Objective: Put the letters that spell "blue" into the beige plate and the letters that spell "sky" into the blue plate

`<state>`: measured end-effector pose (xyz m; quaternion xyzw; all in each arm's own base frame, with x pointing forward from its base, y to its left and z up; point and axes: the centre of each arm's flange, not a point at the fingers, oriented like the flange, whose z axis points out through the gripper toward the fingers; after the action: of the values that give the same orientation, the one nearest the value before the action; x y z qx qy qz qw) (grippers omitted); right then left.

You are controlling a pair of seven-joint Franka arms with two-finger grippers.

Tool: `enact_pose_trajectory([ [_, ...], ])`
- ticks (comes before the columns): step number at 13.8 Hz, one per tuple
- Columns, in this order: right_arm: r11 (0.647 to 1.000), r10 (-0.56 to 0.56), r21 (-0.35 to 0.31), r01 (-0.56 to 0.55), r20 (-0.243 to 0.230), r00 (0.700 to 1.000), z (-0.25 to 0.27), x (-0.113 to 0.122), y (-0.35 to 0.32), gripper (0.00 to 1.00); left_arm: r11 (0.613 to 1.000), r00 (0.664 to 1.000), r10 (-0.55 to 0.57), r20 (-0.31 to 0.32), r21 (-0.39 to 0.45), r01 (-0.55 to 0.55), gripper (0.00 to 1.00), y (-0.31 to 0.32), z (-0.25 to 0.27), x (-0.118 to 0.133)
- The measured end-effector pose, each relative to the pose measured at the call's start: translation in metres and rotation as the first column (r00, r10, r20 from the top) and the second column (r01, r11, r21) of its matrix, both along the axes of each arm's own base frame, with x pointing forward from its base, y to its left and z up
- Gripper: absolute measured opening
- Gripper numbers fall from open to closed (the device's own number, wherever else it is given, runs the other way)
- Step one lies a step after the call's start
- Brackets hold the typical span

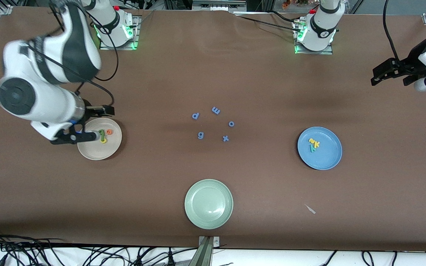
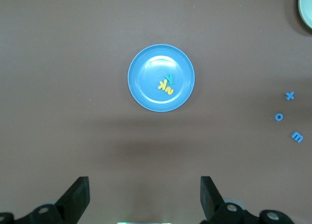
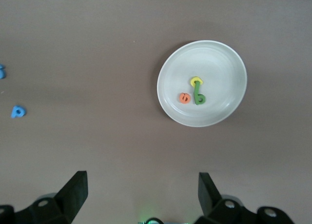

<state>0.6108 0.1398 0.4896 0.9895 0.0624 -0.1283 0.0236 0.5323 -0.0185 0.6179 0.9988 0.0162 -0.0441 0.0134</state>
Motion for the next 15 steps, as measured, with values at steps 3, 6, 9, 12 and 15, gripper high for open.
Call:
enact_pose_trajectory([
  [3, 1.000, 0.008, 0.015, -0.009, 0.060, 0.998, 0.047, -0.012, -0.021, 1.00, 1.000, 1.000, 0.001, -0.027, 0.001, -0.001, 1.00, 0.001, -0.002, -0.003],
  [6, 0.999, -0.037, 0.037, 0.032, 0.118, 0.992, 0.091, -0.031, -0.053, 1.00, 1.000, 0.999, 0.003, -0.038, 0.001, -0.003, 1.00, 0.002, -0.003, -0.004],
  [9, 0.996, -0.085, 0.050, 0.079, 0.136, 0.987, 0.110, -0.049, -0.085, 1.00, 1.000, 0.999, 0.003, -0.040, 0.001, -0.003, 1.00, 0.002, -0.003, -0.005],
  [12, 0.994, -0.106, 0.051, 0.100, 0.129, 0.986, 0.110, -0.057, -0.099, 1.00, 1.000, 0.999, 0.003, -0.041, 0.001, -0.003, 1.00, 0.002, -0.003, -0.005],
  [15, 0.992, -0.118, 0.049, 0.113, 0.114, 0.987, 0.104, -0.060, -0.107, 1.00, 1.000, 0.999, 0.003, -0.041, 0.001, -0.003, 1.00, 0.002, -0.003, -0.005],
])
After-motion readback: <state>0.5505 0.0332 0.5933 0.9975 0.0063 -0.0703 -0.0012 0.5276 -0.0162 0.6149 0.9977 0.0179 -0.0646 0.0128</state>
